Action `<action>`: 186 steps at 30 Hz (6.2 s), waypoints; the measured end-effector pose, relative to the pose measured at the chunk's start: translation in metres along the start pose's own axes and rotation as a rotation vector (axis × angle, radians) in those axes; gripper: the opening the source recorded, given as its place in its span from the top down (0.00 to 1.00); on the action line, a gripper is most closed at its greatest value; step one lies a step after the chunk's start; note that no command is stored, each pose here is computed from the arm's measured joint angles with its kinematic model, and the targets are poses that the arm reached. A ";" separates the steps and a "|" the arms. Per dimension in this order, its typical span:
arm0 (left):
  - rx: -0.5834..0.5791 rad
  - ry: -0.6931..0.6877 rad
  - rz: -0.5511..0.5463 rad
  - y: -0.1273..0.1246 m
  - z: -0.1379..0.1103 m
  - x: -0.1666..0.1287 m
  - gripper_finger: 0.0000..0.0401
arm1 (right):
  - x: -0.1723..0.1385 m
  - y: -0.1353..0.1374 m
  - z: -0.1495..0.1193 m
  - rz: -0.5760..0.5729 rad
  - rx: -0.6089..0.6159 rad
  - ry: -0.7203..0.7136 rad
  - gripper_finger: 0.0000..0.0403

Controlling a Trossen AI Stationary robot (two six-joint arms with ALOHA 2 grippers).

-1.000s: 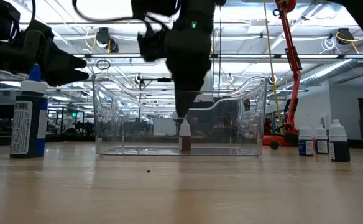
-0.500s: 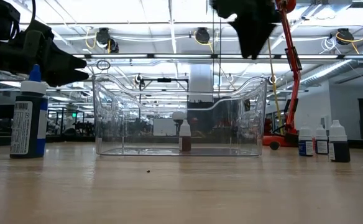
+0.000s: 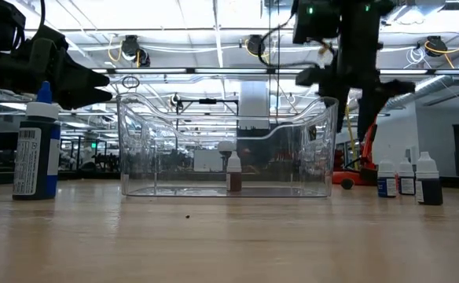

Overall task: Pick & Place food coloring
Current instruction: Put the small red food coloring bottle into the transparent bin

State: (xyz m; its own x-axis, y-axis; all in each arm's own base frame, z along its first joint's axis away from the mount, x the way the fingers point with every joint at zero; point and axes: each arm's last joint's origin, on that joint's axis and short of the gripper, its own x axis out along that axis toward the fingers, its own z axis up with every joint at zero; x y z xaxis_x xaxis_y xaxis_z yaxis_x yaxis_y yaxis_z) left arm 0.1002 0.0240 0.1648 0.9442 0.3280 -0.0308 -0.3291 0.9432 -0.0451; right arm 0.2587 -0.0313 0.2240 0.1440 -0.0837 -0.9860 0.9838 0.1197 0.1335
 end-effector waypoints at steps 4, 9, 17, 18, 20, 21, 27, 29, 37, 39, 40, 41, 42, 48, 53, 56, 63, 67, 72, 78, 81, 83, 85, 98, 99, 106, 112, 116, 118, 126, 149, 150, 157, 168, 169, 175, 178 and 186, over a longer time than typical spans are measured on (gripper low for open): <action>0.000 0.000 0.001 0.000 0.000 0.000 0.06 | 0.019 -0.004 0.006 0.067 0.063 0.041 0.53; 0.000 0.000 0.001 0.000 0.000 0.000 0.06 | 0.029 -0.011 0.013 0.056 0.105 0.047 0.53; 0.000 0.000 0.000 0.000 0.000 0.000 0.06 | 0.047 -0.022 0.021 0.077 0.122 0.030 0.53; 0.000 0.000 0.000 0.000 0.000 0.000 0.06 | 0.051 -0.024 0.020 0.081 0.123 0.029 0.53; 0.000 0.000 0.000 0.000 0.000 0.000 0.06 | 0.056 -0.027 0.019 0.081 0.124 0.030 0.53; 0.000 0.000 0.000 0.000 0.000 0.000 0.06 | 0.059 -0.029 0.019 0.076 0.127 0.031 0.54; 0.000 0.000 0.000 0.000 0.000 0.000 0.06 | 0.070 -0.038 0.021 0.087 0.135 0.023 0.56; 0.000 0.000 0.000 0.000 0.000 0.000 0.06 | 0.073 -0.038 0.023 0.114 0.140 0.013 0.56; 0.000 0.000 0.000 0.000 0.000 0.000 0.06 | 0.077 -0.036 0.022 0.127 0.131 0.031 0.56; 0.000 0.000 0.000 0.000 0.000 0.000 0.06 | 0.081 -0.036 0.022 0.112 0.114 0.035 0.56; 0.000 0.000 0.000 0.000 0.000 0.000 0.06 | 0.084 -0.035 0.022 0.105 0.111 0.037 0.56; 0.000 0.000 0.000 0.000 0.000 0.000 0.06 | 0.085 -0.035 0.022 0.098 0.106 0.040 0.56; 0.000 0.000 0.000 0.000 0.000 0.000 0.06 | 0.089 -0.035 0.022 0.087 0.098 0.044 0.56; 0.000 -0.001 0.000 0.000 0.000 0.000 0.06 | 0.094 -0.035 0.021 0.067 0.070 0.072 0.56; 0.000 0.000 0.000 0.000 0.000 0.000 0.06 | 0.094 -0.036 0.022 0.062 0.034 0.051 0.58; 0.000 0.000 0.000 0.000 0.000 0.000 0.06 | 0.094 -0.037 0.023 0.057 0.014 0.050 0.60; 0.000 0.000 0.000 0.000 0.000 0.000 0.06 | 0.094 -0.039 0.026 0.048 0.000 0.040 0.65; 0.000 0.000 0.000 0.000 0.000 0.000 0.06 | 0.095 -0.040 0.028 0.045 -0.003 0.039 0.68; 0.000 0.000 0.000 0.000 0.000 0.000 0.06 | 0.095 -0.041 0.028 0.035 -0.023 0.036 0.75; 0.000 0.000 0.000 0.000 0.000 0.000 0.06 | 0.095 -0.041 0.028 0.030 -0.087 0.037 0.86; 0.000 0.000 0.000 0.000 0.000 0.000 0.06 | 0.095 -0.041 0.028 0.030 -0.123 0.034 0.88; 0.000 0.000 0.000 0.000 0.000 0.000 0.06 | 0.093 -0.041 0.029 0.044 -0.144 0.026 0.88; 0.000 0.000 0.000 0.000 0.000 0.000 0.06 | 0.091 -0.040 0.027 0.060 -0.160 0.012 0.88; 0.000 0.000 0.000 0.000 0.000 0.000 0.06 | 0.018 -0.021 0.020 0.421 -0.315 -0.416 0.89; 0.000 -0.001 0.000 0.000 0.000 0.000 0.06 | 0.011 -0.020 0.018 0.442 -0.343 -0.445 0.89; 0.000 -0.003 -0.004 0.000 0.000 0.000 0.06 | -0.023 -0.004 -0.013 0.635 -0.700 -0.671 0.89; 0.000 -0.003 -0.006 0.000 0.000 0.000 0.06 | -0.033 0.011 -0.045 0.721 -0.935 -0.812 0.89; 0.048 -0.032 0.040 0.001 0.003 0.000 0.06 | -0.032 0.018 -0.062 0.761 -1.041 -0.851 0.89; 0.104 -0.059 0.081 0.002 0.006 0.000 0.06 | -0.030 0.022 -0.069 0.779 -1.077 -0.861 0.89; -0.058 -0.180 -0.017 -0.001 0.017 -0.002 0.06 | -0.019 0.032 -0.091 0.815 -1.172 -0.873 0.89; -0.398 -0.029 -0.207 -0.011 0.009 0.016 0.06 | -0.011 0.040 -0.096 0.811 -1.174 -0.907 0.89; -0.381 -0.034 -0.227 -0.013 0.009 0.018 0.05 | -0.011 0.040 -0.096 0.810 -1.174 -0.907 0.89; -0.321 0.071 -0.268 -0.036 0.031 0.048 0.06 | -0.011 0.040 -0.096 0.817 -1.158 -0.898 0.89; 0.137 0.241 -0.547 -0.133 0.084 0.145 0.06 | -0.008 0.037 -0.098 0.791 -1.191 -0.869 0.89; 0.147 0.275 -0.556 -0.140 0.086 0.154 0.06 | -0.007 0.037 -0.099 0.787 -1.198 -0.862 0.89; 0.222 0.396 -0.543 -0.170 0.097 0.202 0.06 | -0.007 0.035 -0.108 0.793 -1.223 -0.838 0.89; 0.275 0.462 -0.518 -0.178 0.106 0.217 0.06 | -0.006 0.034 -0.111 0.791 -1.232 -0.825 0.89; 0.339 0.527 -0.522 -0.188 0.124 0.237 0.06 | -0.003 0.032 -0.111 0.765 -1.216 -0.788 0.89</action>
State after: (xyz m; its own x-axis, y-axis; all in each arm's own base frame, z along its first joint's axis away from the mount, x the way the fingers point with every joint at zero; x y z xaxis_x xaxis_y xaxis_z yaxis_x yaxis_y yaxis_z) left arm 0.3876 -0.0691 0.2895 0.8162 -0.1463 -0.5590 0.2533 0.9601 0.1187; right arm 0.2776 0.0825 0.2200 0.9199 -0.0507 -0.3889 0.0593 0.9982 0.0101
